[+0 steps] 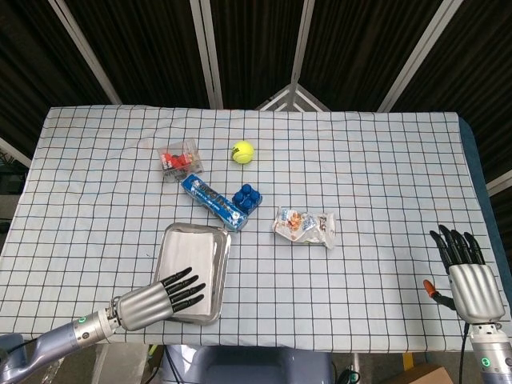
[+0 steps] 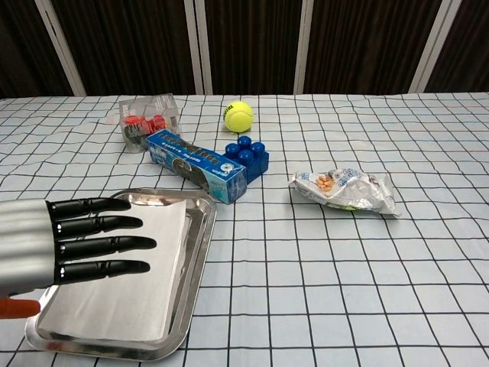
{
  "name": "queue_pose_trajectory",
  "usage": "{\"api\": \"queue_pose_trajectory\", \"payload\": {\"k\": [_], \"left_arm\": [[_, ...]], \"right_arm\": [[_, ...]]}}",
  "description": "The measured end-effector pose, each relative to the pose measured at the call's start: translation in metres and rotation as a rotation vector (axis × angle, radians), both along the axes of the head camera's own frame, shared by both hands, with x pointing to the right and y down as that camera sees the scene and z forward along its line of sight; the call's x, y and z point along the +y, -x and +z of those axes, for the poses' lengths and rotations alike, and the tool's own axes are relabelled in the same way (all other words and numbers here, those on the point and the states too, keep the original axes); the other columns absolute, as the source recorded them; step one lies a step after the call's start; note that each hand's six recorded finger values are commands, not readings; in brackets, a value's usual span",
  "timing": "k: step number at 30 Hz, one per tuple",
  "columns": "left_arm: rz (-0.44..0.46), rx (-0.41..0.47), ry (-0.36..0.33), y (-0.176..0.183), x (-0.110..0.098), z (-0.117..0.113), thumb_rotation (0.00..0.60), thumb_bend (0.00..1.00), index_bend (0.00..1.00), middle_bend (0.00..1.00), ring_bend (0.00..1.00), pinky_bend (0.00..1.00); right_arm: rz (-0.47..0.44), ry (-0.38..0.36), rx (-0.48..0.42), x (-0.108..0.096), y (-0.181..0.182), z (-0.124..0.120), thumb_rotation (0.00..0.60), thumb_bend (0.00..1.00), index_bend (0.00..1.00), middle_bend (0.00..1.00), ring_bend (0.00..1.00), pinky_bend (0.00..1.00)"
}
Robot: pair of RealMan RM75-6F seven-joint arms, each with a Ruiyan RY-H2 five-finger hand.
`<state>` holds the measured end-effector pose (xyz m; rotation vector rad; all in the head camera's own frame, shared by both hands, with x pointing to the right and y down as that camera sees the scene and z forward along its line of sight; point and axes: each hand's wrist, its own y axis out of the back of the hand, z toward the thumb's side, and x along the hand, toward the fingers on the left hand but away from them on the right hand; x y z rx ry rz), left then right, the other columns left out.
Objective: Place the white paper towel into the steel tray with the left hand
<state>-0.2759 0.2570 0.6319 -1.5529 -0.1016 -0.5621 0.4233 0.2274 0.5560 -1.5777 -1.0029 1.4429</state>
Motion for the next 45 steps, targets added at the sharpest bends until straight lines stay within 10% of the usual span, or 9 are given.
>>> {"api": "queue_pose_trajectory", "payload": {"k": [8, 15, 20, 29, 45], "left_arm": [[-0.121, 0.012, 0.017, 0.017, -0.014, -0.010, 0.600, 0.03, 0.00, 0.00, 0.00, 0.00], [-0.389, -0.004, 0.181, 0.033, -0.027, -0.013, 0.600, 0.47, 0.00, 0.00, 0.00, 0.00], [-0.517, -0.069, 0.295, 0.038, -0.026, -0.008, 0.600, 0.60, 0.00, 0.00, 0.00, 0.00], [-0.579, -0.182, 0.404, 0.029, -0.021, 0.009, 0.600, 0.67, 0.00, 0.00, 0.00, 0.00], [-0.594, -0.350, 0.402, -0.001, -0.033, 0.033, 0.600, 0.67, 0.00, 0.00, 0.00, 0.00]], "right_arm": [[-0.003, 0.000, -0.001, 0.000, 0.001, 0.000, 0.600, 0.31, 0.00, 0.00, 0.00, 0.00], [-0.005, 0.006, 0.000, 0.000, 0.002, 0.002, 0.600, 0.31, 0.00, 0.00, 0.00, 0.00], [0.001, 0.009, -0.002, 0.001, 0.002, 0.002, 0.600, 0.31, 0.00, 0.00, 0.00, 0.00], [0.001, 0.013, -0.005, 0.001, 0.002, 0.002, 0.600, 0.31, 0.00, 0.00, 0.00, 0.00], [0.002, 0.013, -0.012, 0.000, 0.001, 0.001, 0.600, 0.31, 0.00, 0.00, 0.00, 0.00]]}}
